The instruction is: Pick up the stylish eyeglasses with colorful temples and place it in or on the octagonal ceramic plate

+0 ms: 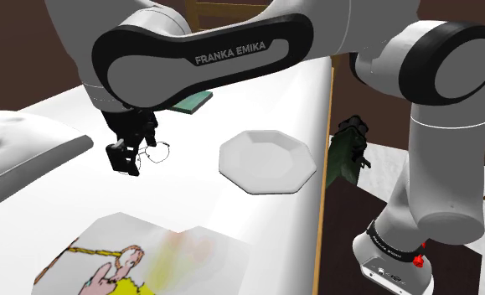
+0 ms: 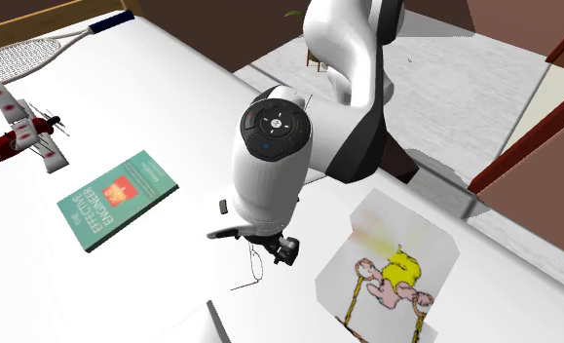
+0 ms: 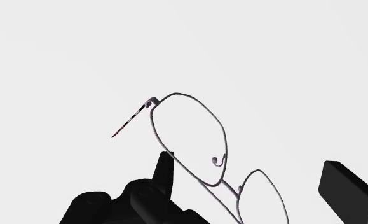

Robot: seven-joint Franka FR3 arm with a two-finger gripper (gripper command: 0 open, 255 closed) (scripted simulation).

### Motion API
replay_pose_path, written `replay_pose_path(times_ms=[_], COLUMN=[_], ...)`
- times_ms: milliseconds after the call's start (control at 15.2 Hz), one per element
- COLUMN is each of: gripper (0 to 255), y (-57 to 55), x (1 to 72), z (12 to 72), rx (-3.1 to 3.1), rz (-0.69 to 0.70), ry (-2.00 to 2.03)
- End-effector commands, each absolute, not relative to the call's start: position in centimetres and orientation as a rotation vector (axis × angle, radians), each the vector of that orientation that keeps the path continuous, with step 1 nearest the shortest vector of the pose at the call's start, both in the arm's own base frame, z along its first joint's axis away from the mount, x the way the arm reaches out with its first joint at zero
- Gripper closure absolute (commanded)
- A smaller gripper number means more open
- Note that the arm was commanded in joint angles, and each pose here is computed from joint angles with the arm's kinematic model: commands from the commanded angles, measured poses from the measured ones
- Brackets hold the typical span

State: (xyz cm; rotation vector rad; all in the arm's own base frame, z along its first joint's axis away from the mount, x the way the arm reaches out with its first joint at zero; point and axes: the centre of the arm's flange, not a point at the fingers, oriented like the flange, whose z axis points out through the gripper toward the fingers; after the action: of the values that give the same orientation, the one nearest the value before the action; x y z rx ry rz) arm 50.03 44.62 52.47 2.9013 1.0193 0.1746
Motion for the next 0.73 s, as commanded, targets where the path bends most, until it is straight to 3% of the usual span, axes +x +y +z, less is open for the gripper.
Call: replay_pose_path(times_ms=[0,132,198,660], gripper=[0,0,255,255], y=[44.61,44.61,44.61,44.66], x=[50.02,50.02,50.02,50.05], z=[52.46,52.46,52.46,52.42], rx=[2.901,2.901,2.901,2.901], rz=[0.175,0.175,0.175,0.175], ry=[1.019,1.019,1.019,1.019])
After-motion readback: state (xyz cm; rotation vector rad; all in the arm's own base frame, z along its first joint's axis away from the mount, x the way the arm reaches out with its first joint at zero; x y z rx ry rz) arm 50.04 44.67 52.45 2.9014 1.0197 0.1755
